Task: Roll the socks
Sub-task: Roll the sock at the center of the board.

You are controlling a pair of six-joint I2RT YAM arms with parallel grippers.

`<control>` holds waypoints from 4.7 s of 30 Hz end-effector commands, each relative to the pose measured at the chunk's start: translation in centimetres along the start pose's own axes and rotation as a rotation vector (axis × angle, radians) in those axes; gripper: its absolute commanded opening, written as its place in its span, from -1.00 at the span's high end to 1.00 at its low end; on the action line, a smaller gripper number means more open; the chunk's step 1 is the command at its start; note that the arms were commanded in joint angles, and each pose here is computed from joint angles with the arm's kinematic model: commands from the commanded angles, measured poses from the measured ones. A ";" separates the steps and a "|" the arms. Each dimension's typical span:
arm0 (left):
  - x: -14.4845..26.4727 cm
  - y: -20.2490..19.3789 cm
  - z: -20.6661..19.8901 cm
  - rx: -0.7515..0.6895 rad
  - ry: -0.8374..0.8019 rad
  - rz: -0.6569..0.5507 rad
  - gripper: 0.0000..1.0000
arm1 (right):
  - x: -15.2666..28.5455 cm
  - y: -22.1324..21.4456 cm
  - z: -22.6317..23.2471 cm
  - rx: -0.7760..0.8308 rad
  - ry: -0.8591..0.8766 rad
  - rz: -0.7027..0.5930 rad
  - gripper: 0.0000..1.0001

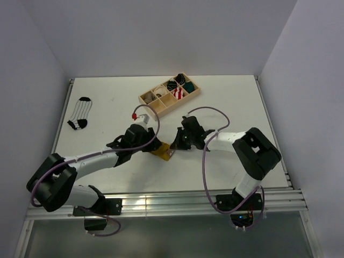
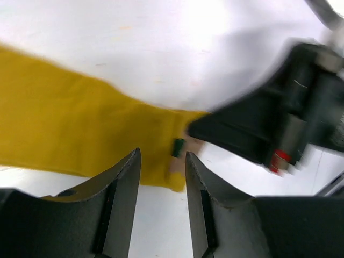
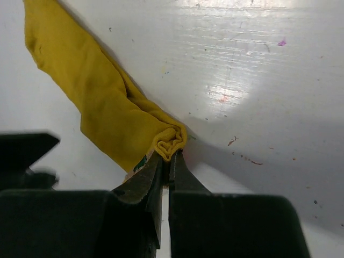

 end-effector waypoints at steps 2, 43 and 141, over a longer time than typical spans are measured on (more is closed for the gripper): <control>1.0 0.6 -4.0 -0.256 -0.001 -0.108 0.11 | 1.2 1.3 0.6 0.016 -0.063 -0.034 1.00; -3.3 -8.8 -2.4 -0.575 0.530 -0.009 0.63 | 0.9 0.7 0.8 -0.027 -0.009 0.066 1.00; -3.7 -6.6 -3.6 -0.565 0.446 -0.025 0.31 | -0.5 0.5 1.7 -0.015 0.007 0.085 1.00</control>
Point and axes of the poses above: each gripper's point midway between its finger pads, its own x axis back along the fingers, its own z axis along the line the jaws close on, y = z × x, the point moved 5 cm from there along x, back along the fingers, and after that the axes turned 5 degrees about -x, right-handed, at the moved point
